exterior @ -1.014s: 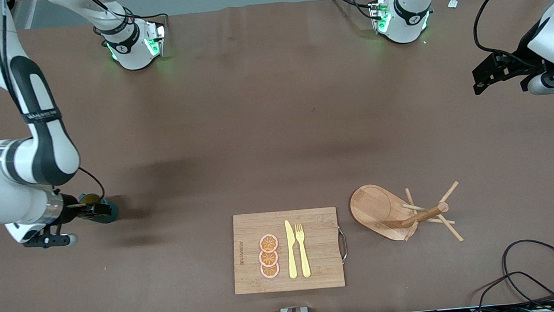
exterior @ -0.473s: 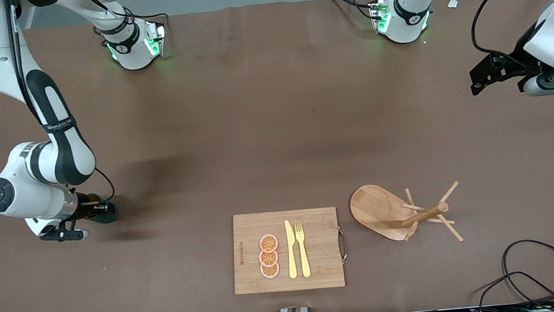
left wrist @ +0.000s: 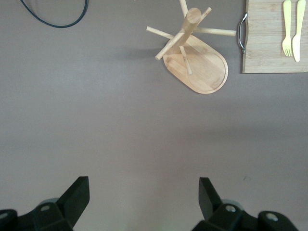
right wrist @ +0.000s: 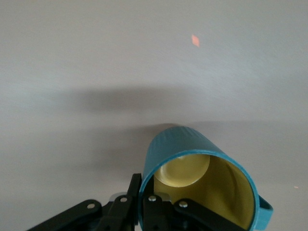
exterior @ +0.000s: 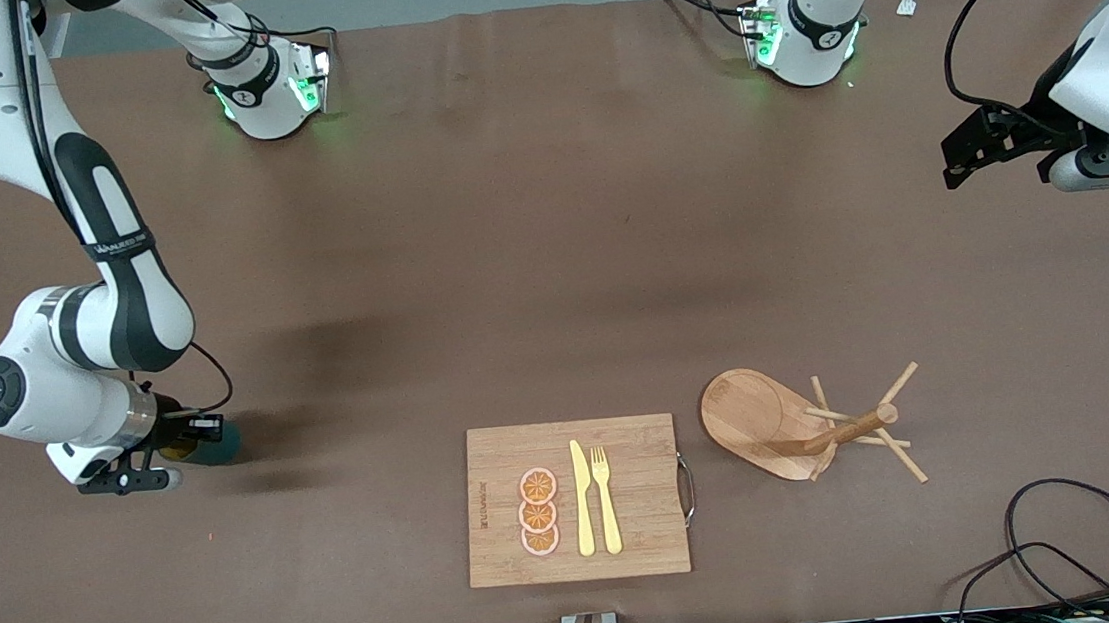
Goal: Pass cup and hang on rack
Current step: 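Carry the mug toward the table middle while the left gripper approaches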
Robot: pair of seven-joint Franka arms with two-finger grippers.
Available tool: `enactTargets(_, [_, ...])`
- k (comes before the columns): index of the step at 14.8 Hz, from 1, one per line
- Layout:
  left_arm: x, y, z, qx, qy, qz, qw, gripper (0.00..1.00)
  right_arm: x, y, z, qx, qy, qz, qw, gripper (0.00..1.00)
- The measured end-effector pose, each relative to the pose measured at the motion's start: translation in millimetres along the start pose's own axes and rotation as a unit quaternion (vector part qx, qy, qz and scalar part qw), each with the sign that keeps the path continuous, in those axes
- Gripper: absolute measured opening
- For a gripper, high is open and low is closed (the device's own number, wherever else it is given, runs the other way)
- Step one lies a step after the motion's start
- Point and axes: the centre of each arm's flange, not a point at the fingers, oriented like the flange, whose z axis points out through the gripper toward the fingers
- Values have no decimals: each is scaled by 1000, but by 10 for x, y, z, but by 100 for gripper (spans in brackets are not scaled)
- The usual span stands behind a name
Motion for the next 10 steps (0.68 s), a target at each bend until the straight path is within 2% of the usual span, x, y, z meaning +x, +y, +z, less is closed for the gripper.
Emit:
enactTargets(2, [0,-17,-7,0,1,-2,1000,100,98,-623,-303,6,-3,33,999,5])
enactTargets(4, [-1,-26,-12,0,1,-2,1000,100,60,-1522,-481,14,4,73,997,5])
enactTargets(7, [3,-32,-5,0,0,-3,1000,100,-347,-3218,-402,27,14,114,993,5])
enactTargets(10, [35,-16,71,0,-7,-1,1000,100,-873,-4606,8,61,40,133,988,5])
